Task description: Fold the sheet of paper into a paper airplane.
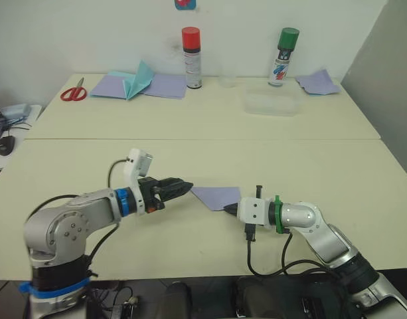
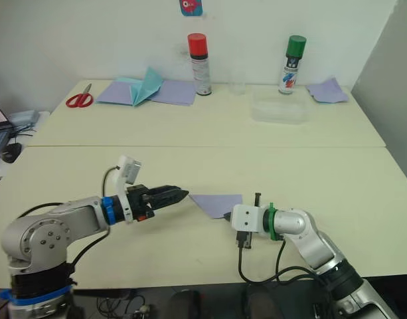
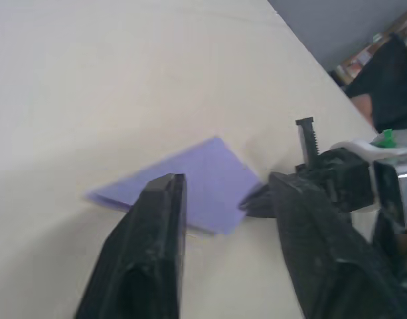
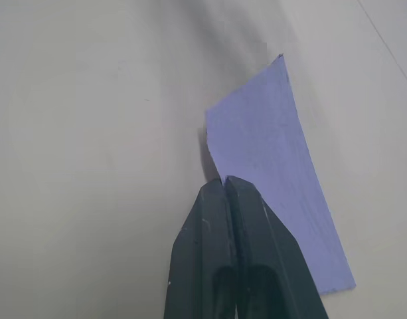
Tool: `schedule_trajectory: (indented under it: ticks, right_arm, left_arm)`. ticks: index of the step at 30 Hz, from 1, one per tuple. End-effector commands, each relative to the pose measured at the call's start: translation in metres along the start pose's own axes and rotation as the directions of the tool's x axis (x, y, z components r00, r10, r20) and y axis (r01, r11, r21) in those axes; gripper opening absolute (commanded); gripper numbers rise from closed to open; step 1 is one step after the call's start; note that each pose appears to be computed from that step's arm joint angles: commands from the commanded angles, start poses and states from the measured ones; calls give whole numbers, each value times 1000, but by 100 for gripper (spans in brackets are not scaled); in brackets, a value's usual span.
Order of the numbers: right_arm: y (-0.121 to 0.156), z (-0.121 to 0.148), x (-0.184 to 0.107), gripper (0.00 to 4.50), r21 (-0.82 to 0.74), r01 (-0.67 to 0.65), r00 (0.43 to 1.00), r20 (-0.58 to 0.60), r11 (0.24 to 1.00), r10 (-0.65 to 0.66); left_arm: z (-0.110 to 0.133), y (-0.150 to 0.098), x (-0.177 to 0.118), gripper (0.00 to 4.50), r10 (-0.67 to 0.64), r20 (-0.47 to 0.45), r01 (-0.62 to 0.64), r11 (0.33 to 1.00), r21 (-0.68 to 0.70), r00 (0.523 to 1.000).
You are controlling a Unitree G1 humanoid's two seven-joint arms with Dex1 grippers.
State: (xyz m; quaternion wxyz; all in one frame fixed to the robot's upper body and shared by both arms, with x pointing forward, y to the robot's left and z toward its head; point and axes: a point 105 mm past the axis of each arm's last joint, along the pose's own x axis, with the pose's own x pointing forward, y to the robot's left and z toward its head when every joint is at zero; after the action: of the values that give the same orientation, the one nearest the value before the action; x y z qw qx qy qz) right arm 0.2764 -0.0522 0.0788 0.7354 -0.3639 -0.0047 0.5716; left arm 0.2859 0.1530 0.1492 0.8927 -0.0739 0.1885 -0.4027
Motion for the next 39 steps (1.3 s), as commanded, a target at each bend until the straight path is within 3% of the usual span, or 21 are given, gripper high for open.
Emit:
schedule_trajectory:
  ticks: [1,4,13,23,32,39]
  right_arm:
    - [4,17,-8,0,-5,-28,998,60,1000,28]
    - [7,19,-10,0,39,-37,997,68,999,34]
    - [12,22,-13,0,105,-38,999,39,994,34]
    - [14,23,-13,0,118,-45,999,36,992,41]
    - [17,23,-15,0,122,-63,997,41,991,58]
    - [17,23,-12,0,120,-71,997,47,990,65]
  left_arm:
    - [1,-7,8,320,-59,-4,57,952,301,998]
    - [-10,-10,15,283,-113,-29,115,900,419,993]
    - [-20,-7,32,2,-151,-31,148,874,463,988]
    - [-58,-9,51,2,-162,-186,230,864,447,969]
    - [-51,-3,56,2,-142,-177,206,882,424,974]
    - [-64,-5,53,2,-148,-257,252,864,436,955]
